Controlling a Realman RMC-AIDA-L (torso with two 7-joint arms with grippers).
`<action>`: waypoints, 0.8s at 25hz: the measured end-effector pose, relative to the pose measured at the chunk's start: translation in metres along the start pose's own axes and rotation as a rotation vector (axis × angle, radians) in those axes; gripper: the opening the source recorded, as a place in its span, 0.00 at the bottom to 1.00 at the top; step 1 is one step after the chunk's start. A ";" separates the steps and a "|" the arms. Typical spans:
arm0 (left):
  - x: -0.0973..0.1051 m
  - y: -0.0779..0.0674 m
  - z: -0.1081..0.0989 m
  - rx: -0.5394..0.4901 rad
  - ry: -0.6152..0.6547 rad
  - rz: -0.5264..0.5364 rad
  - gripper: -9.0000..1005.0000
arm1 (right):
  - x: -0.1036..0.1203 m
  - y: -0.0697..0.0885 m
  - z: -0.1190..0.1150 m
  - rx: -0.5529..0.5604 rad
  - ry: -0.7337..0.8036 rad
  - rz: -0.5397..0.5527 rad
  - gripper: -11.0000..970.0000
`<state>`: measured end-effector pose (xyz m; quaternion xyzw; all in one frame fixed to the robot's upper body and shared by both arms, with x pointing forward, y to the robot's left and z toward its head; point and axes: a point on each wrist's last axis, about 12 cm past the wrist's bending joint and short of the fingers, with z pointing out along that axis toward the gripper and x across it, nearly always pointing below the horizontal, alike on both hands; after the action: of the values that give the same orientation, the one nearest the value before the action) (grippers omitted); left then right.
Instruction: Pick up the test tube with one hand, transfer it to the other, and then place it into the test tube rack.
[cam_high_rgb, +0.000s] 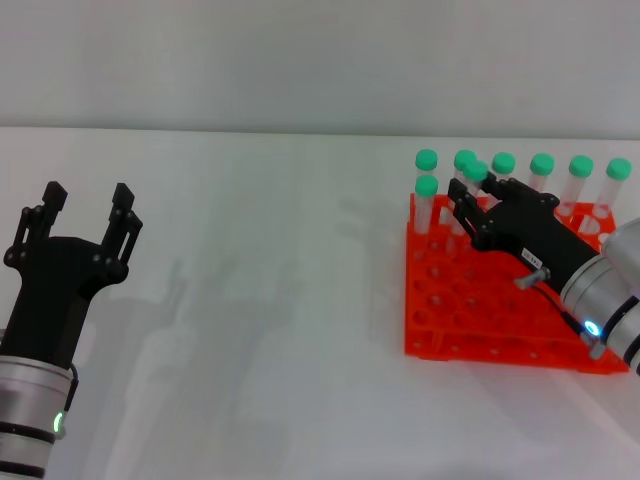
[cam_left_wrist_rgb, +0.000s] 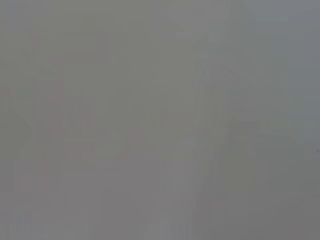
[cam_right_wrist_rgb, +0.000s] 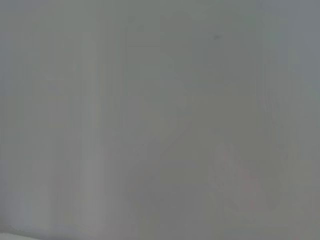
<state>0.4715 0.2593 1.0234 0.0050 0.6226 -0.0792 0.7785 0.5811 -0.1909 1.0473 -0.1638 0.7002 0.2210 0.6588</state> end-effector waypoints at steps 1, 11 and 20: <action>0.000 0.000 0.000 0.000 0.000 0.000 0.73 | 0.000 0.000 0.000 0.002 -0.001 0.002 0.25; 0.000 0.001 0.000 0.000 0.001 0.005 0.73 | 0.004 -0.002 -0.017 0.011 -0.048 0.025 0.60; -0.001 0.004 0.002 -0.013 -0.004 0.009 0.73 | 0.014 -0.011 -0.072 0.082 -0.172 0.066 0.81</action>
<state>0.4739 0.2631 1.0242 0.0026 0.6214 -0.0715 0.7802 0.5250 -0.2370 1.0345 -0.0941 0.6546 0.2271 0.7149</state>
